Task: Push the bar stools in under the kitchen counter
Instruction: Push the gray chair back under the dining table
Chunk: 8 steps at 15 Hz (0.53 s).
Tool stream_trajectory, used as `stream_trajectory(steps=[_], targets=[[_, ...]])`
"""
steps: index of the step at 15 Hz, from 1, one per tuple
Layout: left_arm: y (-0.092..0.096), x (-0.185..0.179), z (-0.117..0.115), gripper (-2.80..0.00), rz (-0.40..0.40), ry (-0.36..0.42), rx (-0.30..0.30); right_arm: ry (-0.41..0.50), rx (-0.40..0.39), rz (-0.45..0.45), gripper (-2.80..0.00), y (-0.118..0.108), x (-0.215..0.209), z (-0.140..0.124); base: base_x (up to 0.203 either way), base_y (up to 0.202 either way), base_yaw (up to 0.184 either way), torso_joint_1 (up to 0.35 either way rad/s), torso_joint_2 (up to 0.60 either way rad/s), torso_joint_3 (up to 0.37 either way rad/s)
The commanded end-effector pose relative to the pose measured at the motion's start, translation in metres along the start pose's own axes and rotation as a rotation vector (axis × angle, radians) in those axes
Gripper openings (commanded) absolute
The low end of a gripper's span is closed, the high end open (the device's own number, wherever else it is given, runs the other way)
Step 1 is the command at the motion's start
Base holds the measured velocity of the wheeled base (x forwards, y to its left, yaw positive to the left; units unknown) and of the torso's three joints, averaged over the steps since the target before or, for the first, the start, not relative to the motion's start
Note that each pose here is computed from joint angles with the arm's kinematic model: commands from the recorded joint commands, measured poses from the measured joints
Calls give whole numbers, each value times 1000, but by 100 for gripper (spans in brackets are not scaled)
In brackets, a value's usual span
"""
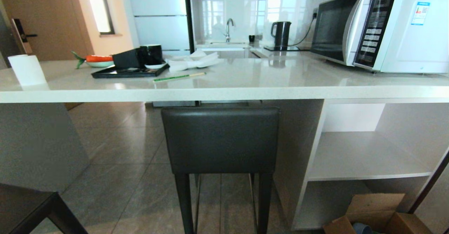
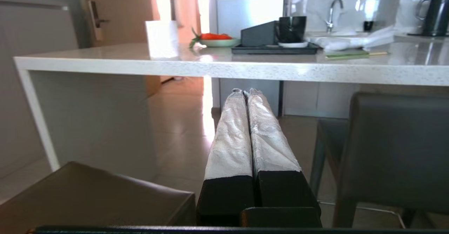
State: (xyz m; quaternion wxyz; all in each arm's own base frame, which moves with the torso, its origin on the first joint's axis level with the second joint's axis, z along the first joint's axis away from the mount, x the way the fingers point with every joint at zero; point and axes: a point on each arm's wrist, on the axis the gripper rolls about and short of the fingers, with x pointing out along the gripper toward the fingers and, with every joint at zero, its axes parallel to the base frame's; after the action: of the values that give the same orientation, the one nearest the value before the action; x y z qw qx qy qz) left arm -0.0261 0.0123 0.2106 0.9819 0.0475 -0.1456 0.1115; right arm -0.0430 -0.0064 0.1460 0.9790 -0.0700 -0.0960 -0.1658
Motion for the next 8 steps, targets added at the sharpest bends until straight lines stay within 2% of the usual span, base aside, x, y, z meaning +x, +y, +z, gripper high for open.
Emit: stream_trajectory(steps=[1,3,5,8], targets=[[2,-1,8,-280,7,5,4,-12,15,-26,-280,2,-2,-20,0,0,0,0,0,0],[1,-3,8,-280,43,40,29,9,9,-7,-280,5,0,-29,0,0,0,0,0,0],[-3,-1,-9,-280,40,98,36,43,2,10,-280,8,2,-40,0,0,0,0,0,0],[-2,-3,-16,-280,181,133,53,53,-1,23,-280,9,3,-45,0,0,0,0,0,0]])
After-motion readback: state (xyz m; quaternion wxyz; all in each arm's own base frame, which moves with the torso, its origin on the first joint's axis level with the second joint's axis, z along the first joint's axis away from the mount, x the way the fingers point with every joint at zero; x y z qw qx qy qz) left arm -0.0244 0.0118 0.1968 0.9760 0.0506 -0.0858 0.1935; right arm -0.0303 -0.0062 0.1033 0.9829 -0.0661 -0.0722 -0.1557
